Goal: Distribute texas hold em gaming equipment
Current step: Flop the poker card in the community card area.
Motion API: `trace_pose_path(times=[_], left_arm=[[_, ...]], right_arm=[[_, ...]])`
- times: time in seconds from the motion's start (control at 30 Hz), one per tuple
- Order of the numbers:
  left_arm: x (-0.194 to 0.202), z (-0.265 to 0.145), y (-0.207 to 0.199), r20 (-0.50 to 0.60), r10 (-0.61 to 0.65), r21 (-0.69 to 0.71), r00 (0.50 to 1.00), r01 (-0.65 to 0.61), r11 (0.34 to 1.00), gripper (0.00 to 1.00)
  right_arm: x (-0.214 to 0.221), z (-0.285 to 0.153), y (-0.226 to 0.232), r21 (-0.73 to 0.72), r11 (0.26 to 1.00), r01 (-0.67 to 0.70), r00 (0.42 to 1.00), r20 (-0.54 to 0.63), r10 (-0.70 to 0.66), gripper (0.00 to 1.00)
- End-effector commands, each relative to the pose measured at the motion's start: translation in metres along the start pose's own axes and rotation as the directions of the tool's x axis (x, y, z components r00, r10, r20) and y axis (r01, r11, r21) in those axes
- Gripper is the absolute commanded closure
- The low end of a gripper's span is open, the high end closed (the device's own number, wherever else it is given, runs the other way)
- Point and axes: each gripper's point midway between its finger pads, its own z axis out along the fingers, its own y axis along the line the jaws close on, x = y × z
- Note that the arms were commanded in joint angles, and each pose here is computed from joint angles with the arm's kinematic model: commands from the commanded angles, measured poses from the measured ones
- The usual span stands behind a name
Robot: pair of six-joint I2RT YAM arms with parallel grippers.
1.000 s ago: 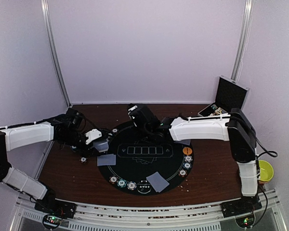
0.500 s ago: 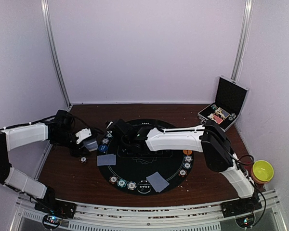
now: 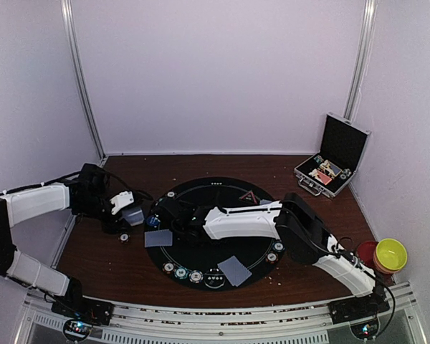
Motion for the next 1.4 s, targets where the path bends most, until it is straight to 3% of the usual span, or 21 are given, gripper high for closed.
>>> trace_pose_path(times=[0.0, 0.27, 0.57, 0.7, 1.37], left_arm=[[-0.008, -0.007, 0.003, 0.043, 0.019, -0.015, 0.999, -0.018, 1.000, 0.47], [-0.007, -0.010, 0.004, 0.047, 0.020, -0.019, 0.999, -0.019, 1.000, 0.47], [-0.006, -0.010, 0.003, 0.051, 0.020, -0.016, 0.998, -0.019, 1.000, 0.47], [-0.006, -0.012, 0.003, 0.054, 0.021, -0.019, 0.998, -0.020, 1.000, 0.47], [-0.010, -0.014, 0.005, 0.066, 0.016, -0.013, 0.998, -0.015, 1.000, 0.47]], right_arm=[[-0.014, -0.005, 0.013, -0.069, 0.998, 0.005, 0.999, 0.049, -0.002, 0.95], [-0.028, -0.012, 0.028, -0.190, 0.981, -0.031, 0.992, 0.115, 0.053, 0.93], [-0.023, -0.008, 0.035, -0.215, 0.976, -0.024, 0.992, 0.116, 0.050, 0.90], [-0.024, -0.009, 0.034, -0.218, 0.976, -0.029, 0.991, 0.122, 0.056, 0.80], [-0.026, -0.033, 0.021, -0.231, 0.971, -0.052, 0.986, 0.140, 0.086, 0.54]])
